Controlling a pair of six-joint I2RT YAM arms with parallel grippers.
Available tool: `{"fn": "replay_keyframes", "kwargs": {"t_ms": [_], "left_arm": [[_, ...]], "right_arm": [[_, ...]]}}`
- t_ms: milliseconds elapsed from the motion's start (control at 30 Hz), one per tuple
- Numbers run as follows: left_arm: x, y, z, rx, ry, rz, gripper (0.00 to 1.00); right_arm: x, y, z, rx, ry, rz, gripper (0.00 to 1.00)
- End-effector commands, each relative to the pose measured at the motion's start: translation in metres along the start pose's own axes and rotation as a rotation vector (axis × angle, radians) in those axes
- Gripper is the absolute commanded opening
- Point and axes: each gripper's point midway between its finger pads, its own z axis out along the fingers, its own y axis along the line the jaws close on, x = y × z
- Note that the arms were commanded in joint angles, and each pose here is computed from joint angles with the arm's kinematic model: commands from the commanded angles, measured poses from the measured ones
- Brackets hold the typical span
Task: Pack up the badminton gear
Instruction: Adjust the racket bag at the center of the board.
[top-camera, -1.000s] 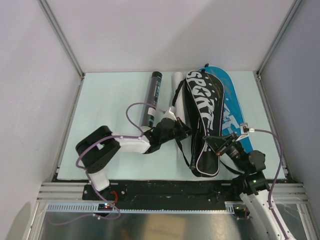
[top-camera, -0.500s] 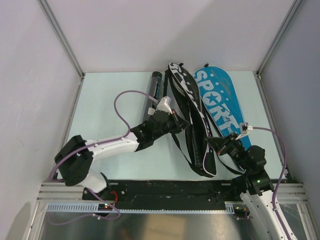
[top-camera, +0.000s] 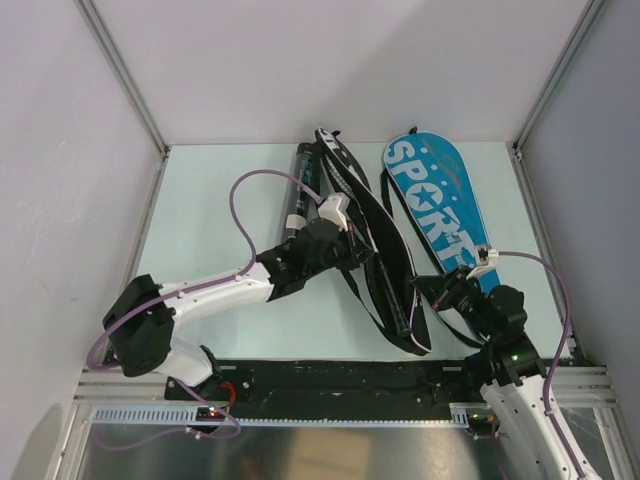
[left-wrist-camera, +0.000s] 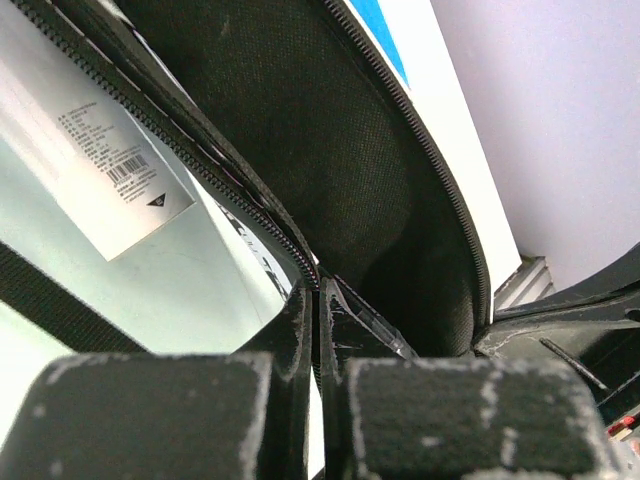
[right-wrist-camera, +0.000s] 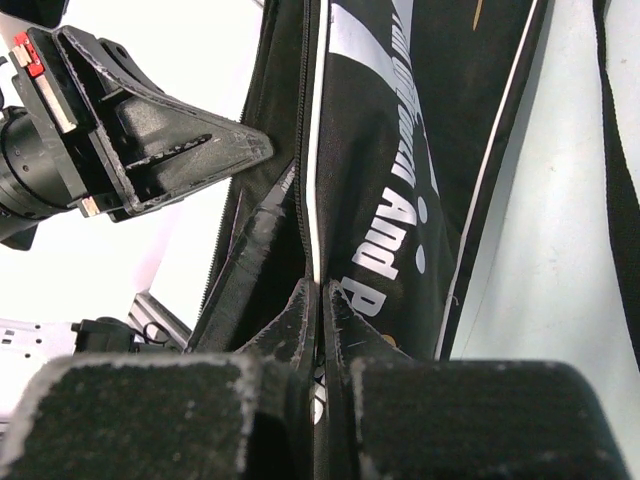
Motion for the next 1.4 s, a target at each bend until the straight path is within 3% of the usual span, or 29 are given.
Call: {"fn": "replay_keyframes", "kwargs": {"t_ms": [0,200,333,533,767,967,1233,1367], "left_arm": [[-0.051,-0.069,-0.036,0.193,-0.121,0.089,0.00],[-0.082,-0.088,-0.050,0.206,-0.182,0.209,0.00],[-0.103,-0.102,-0.054,0.201,-0.197,0.239,0.00],[-0.051,-0.061,-0.017,0.108,-0.029,0.216,0.00],[-0.013,-0.018,0.004,0.011,0.045,0.236,0.00],[-0.003,-0.011,0.007,0.007,0.064,0.219,0.00],[-0.011,-0.018,-0.008,0.032,0.036,0.143,0.00],[-0.024,-0.026,-0.018,0.060,0.010,0.123,0.00]], "right_arm": [[-0.013,0.002,-0.001,-0.008,-0.056,-0.061,0.00],[-0.024,0.024,0.000,-0.097,-0.080,-0.114,0.00],[-0.032,0.019,0.004,-0.056,-0.096,-0.131,0.00],[-0.013,-0.022,0.012,0.117,0.004,-0.116,0.00],[-0.048,0.016,0.006,0.039,-0.068,-0.188,0.00],[-0.044,0.031,0.005,-0.030,-0.044,-0.200,0.00],[-0.061,0.011,-0.004,0.163,-0.074,-0.252,0.00],[-0.055,-0.014,-0.002,0.298,-0.024,-0.239,0.00]]}}
